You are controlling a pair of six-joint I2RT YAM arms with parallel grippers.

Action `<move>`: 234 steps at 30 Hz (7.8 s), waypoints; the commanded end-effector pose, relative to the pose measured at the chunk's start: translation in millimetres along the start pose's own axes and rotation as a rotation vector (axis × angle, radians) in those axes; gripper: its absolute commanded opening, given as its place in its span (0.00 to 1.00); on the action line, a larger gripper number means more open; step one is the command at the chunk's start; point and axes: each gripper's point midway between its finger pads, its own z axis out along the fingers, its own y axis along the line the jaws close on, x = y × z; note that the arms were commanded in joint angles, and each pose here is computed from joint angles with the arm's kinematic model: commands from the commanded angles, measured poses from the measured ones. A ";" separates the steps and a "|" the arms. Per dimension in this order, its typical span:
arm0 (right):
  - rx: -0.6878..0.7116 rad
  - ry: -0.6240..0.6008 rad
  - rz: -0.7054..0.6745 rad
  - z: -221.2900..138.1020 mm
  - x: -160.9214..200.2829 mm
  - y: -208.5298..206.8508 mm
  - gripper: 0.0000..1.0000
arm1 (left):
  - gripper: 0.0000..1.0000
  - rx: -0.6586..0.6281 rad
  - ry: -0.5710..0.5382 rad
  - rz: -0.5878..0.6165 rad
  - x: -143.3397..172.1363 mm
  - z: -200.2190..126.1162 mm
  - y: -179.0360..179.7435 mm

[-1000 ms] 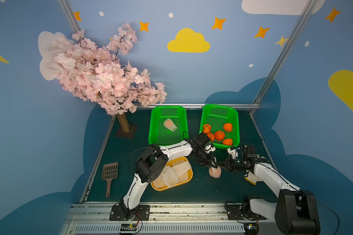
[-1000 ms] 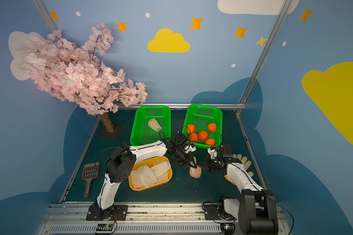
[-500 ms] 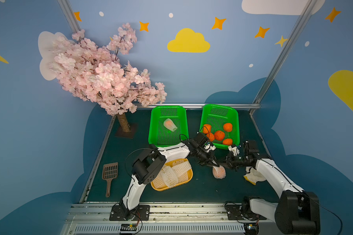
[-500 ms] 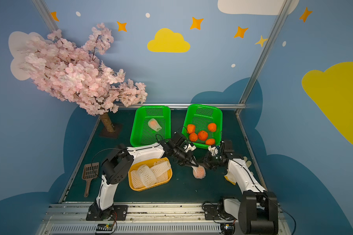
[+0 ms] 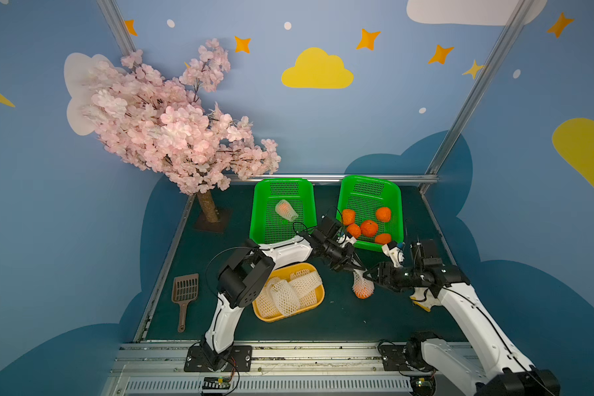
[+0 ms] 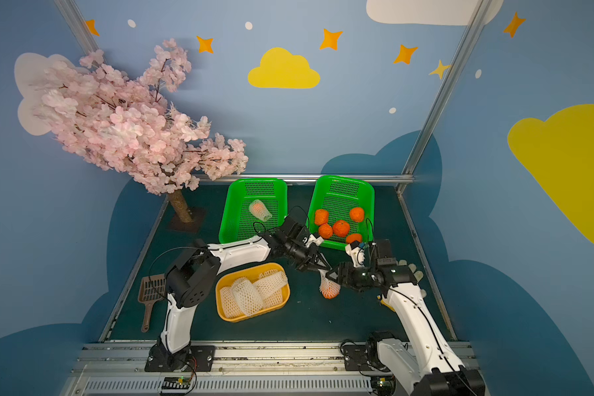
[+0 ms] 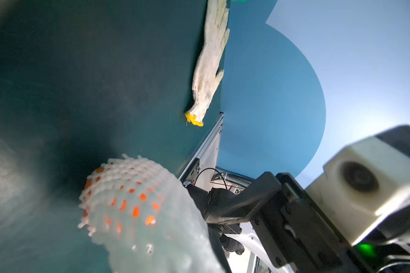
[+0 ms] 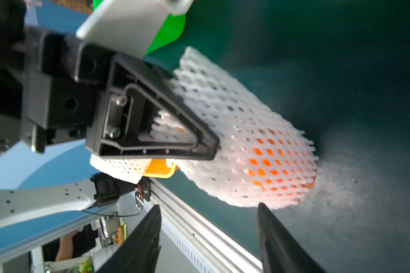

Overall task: Remove foam nets from oranges
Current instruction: Remove the foam net from the orange, then place the foam net into the storage box, then pick up the orange from the center of the board, then place the orange in the basket, then pick up the orange from the basket.

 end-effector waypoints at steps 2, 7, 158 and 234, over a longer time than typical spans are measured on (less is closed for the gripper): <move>0.125 -0.064 -0.220 9.5 3.1 -8.1 0.67 | 0.14 -0.019 0.046 -0.058 1.0 -1.6 16.4; 0.216 -0.103 -0.187 12.8 3.5 -28.4 0.67 | 0.14 -0.009 0.038 -0.042 -2.0 -6.5 8.8; 0.149 0.132 0.046 -2.6 -60.1 38.5 0.42 | 1.00 -0.555 -0.790 0.410 -13.9 -331.4 -64.8; -0.018 -0.052 -0.164 -46.2 -81.1 103.9 0.78 | 0.84 -0.603 -0.974 -0.423 -262.9 -318.4 194.7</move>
